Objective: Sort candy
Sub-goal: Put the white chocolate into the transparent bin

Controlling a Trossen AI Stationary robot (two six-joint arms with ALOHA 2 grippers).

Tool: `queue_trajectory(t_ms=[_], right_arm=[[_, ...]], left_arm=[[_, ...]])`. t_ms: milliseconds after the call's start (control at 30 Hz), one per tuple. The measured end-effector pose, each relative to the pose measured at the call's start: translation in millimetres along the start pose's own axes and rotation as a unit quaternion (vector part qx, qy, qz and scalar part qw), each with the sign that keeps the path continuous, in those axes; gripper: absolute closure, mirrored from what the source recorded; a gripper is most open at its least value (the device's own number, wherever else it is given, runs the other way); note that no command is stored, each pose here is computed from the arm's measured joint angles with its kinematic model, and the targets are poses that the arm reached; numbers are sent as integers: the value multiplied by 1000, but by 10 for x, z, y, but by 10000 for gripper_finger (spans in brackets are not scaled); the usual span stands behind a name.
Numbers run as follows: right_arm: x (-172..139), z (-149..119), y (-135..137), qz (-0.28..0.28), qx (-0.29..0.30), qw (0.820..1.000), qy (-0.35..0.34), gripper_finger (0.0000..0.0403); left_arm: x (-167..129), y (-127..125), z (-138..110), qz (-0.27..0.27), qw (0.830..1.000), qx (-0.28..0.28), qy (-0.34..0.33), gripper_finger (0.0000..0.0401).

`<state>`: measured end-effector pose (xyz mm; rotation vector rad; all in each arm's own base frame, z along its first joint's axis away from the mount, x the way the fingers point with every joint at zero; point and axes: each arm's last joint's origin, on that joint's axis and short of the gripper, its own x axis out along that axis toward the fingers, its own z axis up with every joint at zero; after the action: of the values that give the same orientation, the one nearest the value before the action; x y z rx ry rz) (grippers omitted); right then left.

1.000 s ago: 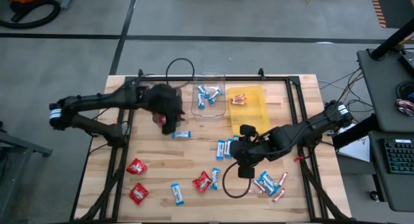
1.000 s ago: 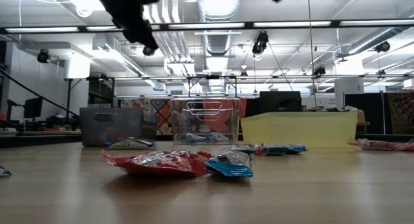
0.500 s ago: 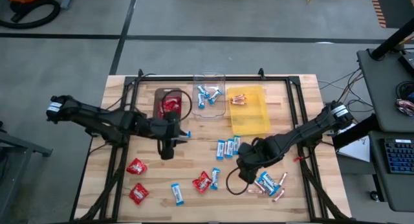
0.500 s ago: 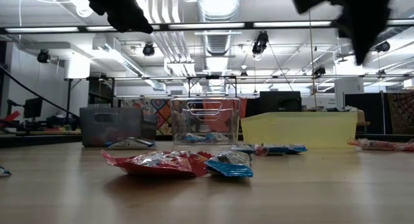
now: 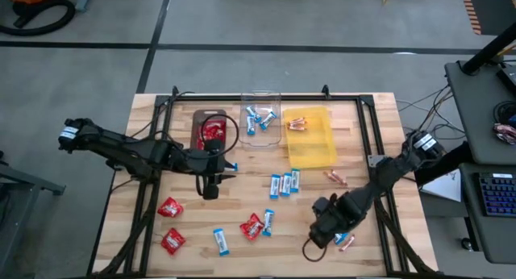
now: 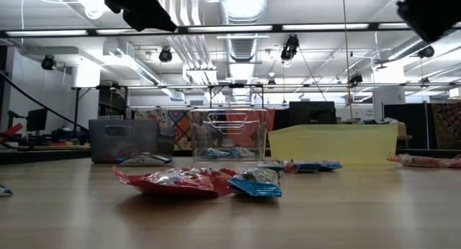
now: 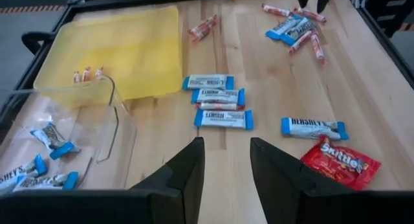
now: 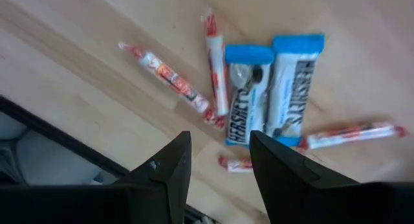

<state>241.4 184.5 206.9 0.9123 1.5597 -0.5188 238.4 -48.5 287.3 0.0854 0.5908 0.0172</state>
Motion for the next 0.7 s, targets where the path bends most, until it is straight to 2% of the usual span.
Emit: queue_trajectory(t_ms=[333,700], right_arm=[[393,-5,52,-63,-14,998,2,255],[562,58,-23,-99,-15,994,-32,255]], left_arm=[[0,-2,39,0,1000,18,-20,292],[0,-2,39,0,1000,16,-20,292]])
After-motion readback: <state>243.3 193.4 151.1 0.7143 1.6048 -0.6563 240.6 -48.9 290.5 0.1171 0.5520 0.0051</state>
